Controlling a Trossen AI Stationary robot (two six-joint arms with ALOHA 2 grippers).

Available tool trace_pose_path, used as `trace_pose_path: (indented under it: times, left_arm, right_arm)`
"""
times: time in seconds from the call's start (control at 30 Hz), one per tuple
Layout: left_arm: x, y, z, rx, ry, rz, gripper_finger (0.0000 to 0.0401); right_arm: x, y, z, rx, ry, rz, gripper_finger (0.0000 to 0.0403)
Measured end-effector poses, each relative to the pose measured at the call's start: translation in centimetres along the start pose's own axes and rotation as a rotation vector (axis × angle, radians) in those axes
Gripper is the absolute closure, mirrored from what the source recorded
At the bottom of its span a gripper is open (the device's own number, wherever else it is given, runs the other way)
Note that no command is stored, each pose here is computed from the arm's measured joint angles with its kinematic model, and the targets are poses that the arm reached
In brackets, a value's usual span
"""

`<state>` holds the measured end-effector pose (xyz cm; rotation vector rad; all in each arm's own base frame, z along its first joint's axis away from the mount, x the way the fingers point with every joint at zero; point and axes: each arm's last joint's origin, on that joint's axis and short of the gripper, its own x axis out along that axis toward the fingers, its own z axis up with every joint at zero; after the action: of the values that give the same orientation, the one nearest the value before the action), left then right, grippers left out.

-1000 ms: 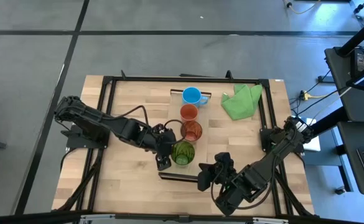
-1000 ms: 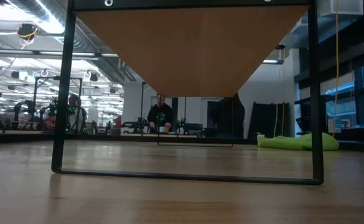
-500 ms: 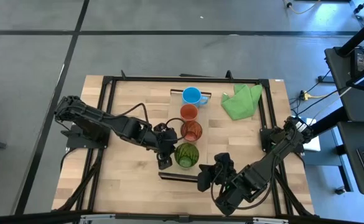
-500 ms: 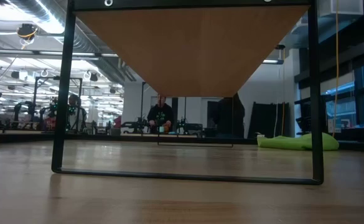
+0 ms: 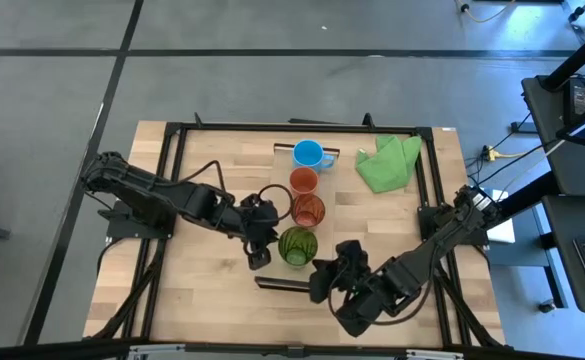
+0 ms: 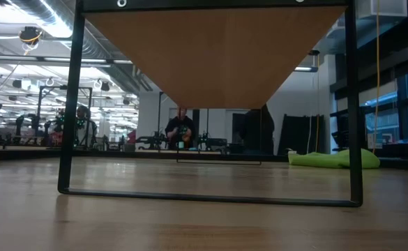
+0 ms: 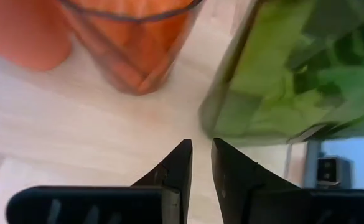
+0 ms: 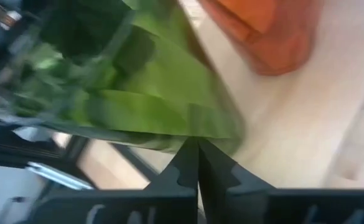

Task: Stack small to large cups/mugs on shelf
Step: Adjust the cups on the shelf

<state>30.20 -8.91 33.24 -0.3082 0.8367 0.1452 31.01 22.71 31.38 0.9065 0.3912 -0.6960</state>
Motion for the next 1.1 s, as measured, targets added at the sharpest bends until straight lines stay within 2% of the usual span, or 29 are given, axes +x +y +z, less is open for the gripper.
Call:
trace_pose_path:
  times: [0.17, 0.33, 0.47, 0.67, 0.93, 1.1]
  left_arm:
    - [0.1, 1.0, -0.2, 0.019, 0.045, 0.067, 0.0346]
    - [0.2, 2.2, 0.5, 0.027, 0.028, 0.107, 0.0346]
    - [0.4, 3.5, 1.2, 0.024, 0.041, 0.093, 0.0346]
    - [0.6, 4.9, 1.8, 0.032, 0.066, 0.057, 0.0346]
    - [0.4, 5.0, 2.0, 0.088, 0.080, -0.027, 0.0346]
    - [-2.1, 5.4, 1.8, 0.100, 0.042, -0.041, 0.0346]
  right_arm:
    - [-0.7, -0.9, 0.3, -0.043, 0.007, -0.058, 0.0400]
    - [-2.1, -2.6, 1.0, -0.039, -0.069, -0.143, 0.0400]
    - [-2.0, -3.7, 1.8, 0.006, -0.099, -0.247, 0.0401]
    - [-1.3, -4.2, 3.6, 0.043, -0.122, -0.326, 0.0401]
    - [-3.5, -4.8, 7.8, 0.039, -0.164, -0.232, 0.0402]
    - [-4.4, -7.6, 7.5, 0.098, -0.116, -0.007, 0.0402]
